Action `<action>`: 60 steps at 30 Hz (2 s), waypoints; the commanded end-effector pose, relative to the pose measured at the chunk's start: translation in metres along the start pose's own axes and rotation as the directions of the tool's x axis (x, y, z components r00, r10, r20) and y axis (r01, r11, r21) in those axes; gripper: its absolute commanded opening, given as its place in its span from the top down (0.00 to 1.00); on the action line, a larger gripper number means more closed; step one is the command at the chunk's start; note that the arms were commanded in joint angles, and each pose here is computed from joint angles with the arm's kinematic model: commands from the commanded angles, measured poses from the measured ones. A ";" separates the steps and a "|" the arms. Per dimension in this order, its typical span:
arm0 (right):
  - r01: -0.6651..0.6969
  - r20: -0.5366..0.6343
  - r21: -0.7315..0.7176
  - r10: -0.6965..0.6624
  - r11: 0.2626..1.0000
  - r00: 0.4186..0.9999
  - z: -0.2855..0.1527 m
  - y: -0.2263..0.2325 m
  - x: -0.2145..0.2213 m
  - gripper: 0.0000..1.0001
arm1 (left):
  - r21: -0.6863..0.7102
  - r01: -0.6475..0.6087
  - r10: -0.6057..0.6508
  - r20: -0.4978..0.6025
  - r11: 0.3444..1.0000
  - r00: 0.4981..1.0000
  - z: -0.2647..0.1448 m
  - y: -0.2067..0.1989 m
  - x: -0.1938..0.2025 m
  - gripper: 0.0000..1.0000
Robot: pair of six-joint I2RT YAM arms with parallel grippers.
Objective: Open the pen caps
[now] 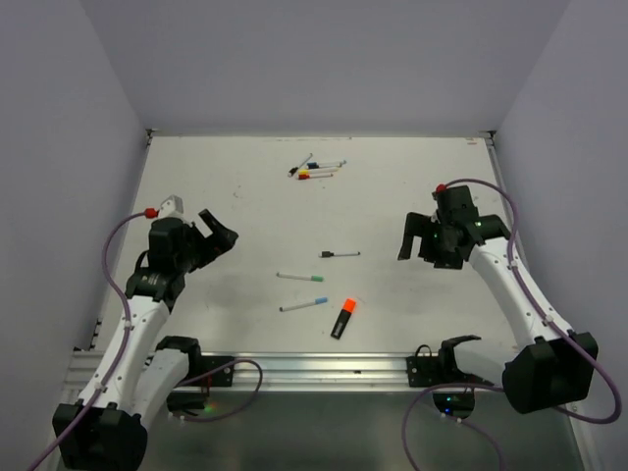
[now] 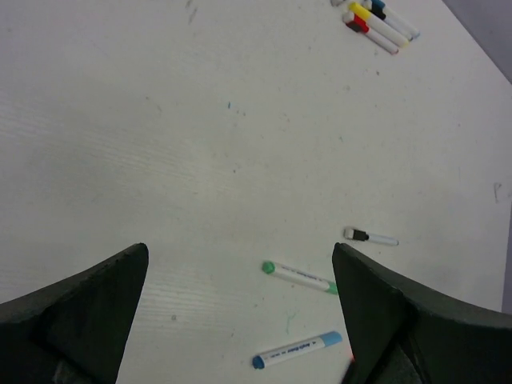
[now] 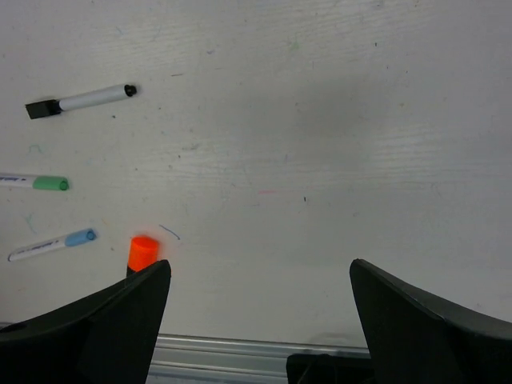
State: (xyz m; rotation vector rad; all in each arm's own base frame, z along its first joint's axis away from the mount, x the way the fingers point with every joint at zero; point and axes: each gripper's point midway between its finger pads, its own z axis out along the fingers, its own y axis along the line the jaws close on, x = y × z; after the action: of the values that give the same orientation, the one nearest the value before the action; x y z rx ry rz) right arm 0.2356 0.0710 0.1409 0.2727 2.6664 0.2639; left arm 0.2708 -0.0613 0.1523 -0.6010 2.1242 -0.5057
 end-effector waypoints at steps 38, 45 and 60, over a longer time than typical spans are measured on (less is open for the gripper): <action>0.741 -0.029 -0.238 -0.767 0.628 0.641 0.138 0.167 -0.029 0.24 | 0.160 0.014 0.047 -0.368 0.987 0.928 -0.003 -0.019 0.066 0.20; 0.747 -0.045 -0.231 -0.774 0.623 0.632 0.154 0.162 -0.022 0.31 | 0.177 0.024 0.046 -0.377 0.984 0.925 -0.001 -0.023 0.065 0.23; 0.739 -0.068 -0.259 -0.775 0.622 0.628 0.159 0.145 0.010 0.46 | 0.176 0.025 0.044 -0.378 0.984 0.925 0.002 -0.024 0.064 0.23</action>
State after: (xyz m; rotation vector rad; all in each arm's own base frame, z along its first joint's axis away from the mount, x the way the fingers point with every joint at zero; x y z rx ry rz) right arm 0.3179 0.2299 0.0184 -0.9907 2.6665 0.2719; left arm 0.2410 -0.1116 0.1114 -0.4721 2.4338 -0.7983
